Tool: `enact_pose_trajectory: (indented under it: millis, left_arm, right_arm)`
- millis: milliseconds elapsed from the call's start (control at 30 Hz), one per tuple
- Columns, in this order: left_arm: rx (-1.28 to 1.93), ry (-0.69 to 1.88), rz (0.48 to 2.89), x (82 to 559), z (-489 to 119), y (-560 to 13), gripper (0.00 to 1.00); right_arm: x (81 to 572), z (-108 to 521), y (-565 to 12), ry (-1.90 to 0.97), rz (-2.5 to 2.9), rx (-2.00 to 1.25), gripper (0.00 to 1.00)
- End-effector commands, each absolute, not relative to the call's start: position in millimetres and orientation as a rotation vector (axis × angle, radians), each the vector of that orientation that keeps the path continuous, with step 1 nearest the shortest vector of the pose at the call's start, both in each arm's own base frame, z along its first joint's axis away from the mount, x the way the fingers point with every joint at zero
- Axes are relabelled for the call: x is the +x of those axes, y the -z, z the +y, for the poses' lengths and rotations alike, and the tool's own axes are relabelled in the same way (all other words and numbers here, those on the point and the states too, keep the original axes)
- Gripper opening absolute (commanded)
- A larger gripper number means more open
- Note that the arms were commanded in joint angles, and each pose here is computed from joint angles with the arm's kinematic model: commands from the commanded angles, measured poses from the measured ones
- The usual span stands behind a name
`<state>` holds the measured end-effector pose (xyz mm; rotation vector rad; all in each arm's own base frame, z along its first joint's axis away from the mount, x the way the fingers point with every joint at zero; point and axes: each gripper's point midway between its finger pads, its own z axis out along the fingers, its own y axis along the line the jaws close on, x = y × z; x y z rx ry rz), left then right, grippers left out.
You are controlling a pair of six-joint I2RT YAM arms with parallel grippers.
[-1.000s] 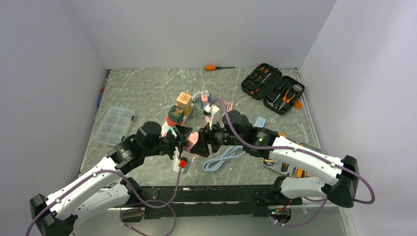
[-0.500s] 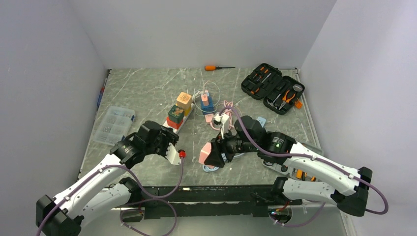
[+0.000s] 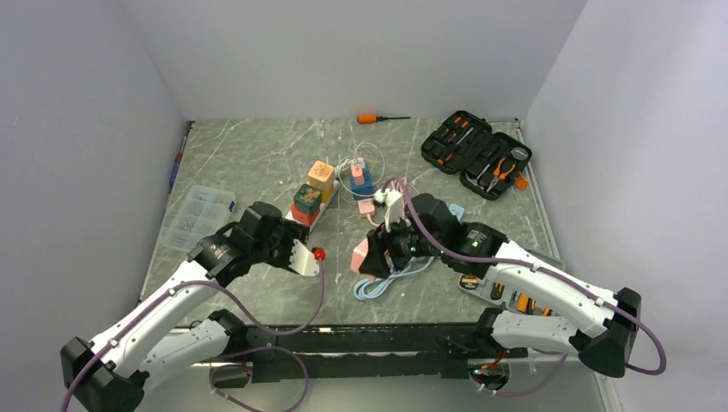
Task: Pull the plug off the socket
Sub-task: Remove the plug from the socket.
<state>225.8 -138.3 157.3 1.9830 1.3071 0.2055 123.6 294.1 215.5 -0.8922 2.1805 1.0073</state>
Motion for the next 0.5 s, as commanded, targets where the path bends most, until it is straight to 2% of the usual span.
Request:
enact_pose_trajectory:
  millis: [0,167,333,467]
  left_arm:
    - [1.838,-0.115,1.469,229,-144,-186,0.0]
    - [1.78,-0.033,1.57,224,-140,-182,0.0]
    - [1.767,0.112,1.747,202,-132,-155,0.0]
    - [1.701,0.149,1.847,203,-116,-139,0.0]
  right_arm:
    - [170,275,-244,-0.948,2.122,-0.693,0.0]
    - [218,237,-245,-0.826,2.167,-0.441,0.0]
    - [264,182,-245,-0.676,2.185,-0.106,0.0]
    - [289,142,-236,-0.601,2.206,0.126,0.0]
